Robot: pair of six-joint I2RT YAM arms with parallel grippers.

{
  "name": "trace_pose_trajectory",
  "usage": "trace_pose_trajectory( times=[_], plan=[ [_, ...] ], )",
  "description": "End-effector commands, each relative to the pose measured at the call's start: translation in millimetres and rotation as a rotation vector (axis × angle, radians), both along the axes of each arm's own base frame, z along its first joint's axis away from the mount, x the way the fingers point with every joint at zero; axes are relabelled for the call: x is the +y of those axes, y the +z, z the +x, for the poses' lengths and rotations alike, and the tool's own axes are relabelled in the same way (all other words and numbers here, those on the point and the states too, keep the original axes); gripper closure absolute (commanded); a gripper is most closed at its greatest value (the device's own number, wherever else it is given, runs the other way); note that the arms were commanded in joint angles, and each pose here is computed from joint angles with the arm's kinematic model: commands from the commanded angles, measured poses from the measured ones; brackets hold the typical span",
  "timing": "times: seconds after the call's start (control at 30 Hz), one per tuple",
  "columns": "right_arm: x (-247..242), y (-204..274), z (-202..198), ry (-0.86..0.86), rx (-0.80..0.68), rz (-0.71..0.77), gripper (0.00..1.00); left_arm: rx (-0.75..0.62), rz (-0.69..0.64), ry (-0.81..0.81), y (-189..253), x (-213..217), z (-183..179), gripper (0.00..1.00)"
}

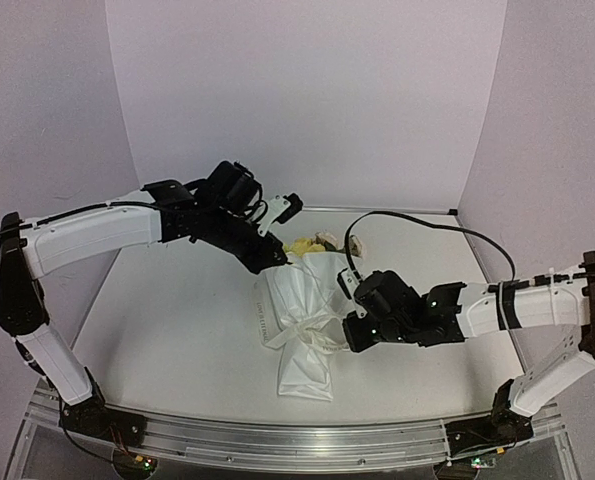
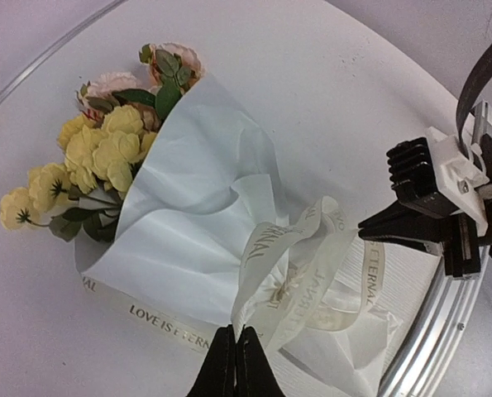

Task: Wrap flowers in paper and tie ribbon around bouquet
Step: Cross the half-tied ribbon over the folded bouquet.

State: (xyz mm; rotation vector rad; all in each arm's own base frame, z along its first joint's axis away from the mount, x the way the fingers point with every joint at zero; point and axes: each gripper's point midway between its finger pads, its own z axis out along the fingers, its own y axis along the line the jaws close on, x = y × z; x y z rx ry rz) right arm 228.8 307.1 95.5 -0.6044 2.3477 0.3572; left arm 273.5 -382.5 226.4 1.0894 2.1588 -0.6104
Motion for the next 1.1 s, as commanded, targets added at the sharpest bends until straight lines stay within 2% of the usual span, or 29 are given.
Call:
trace_pose_trajectory(
  times=[0.0, 0.17, 0.37, 0.57, 0.77, 0.87, 1.07],
  plan=[
    [2, 15, 11, 0.032, -0.069, -0.06, 1.0, 0.161, -0.04, 0.008, 25, 12, -30, 1.0],
    [4, 23, 21, 0.042, -0.086, -0.062, 1.0, 0.317, -0.057, -0.006, 27, 15, -55, 1.0],
    [9, 26, 33, 0.061, -0.029, -0.004, 1.0, 0.438, -0.104, -0.016, 36, 24, -77, 1.0],
    [16, 21, 40, 0.081, 0.044, 0.043, 1.0, 0.564, -0.227, -0.079, 54, 18, -103, 1.0],
    [22, 13, 44, 0.096, 0.114, 0.078, 1.0, 0.686, -0.425, -0.097, 70, 3, -113, 1.0],
    [25, 9, 47, 0.097, 0.151, 0.103, 1.0, 0.707, -0.563, 0.004, 73, -3, -98, 1.0],
    [31, 13, 52, 0.1, 0.188, 0.15, 1.0, 0.655, -0.967, 0.253, 90, -3, -61, 1.0]
  ],
)
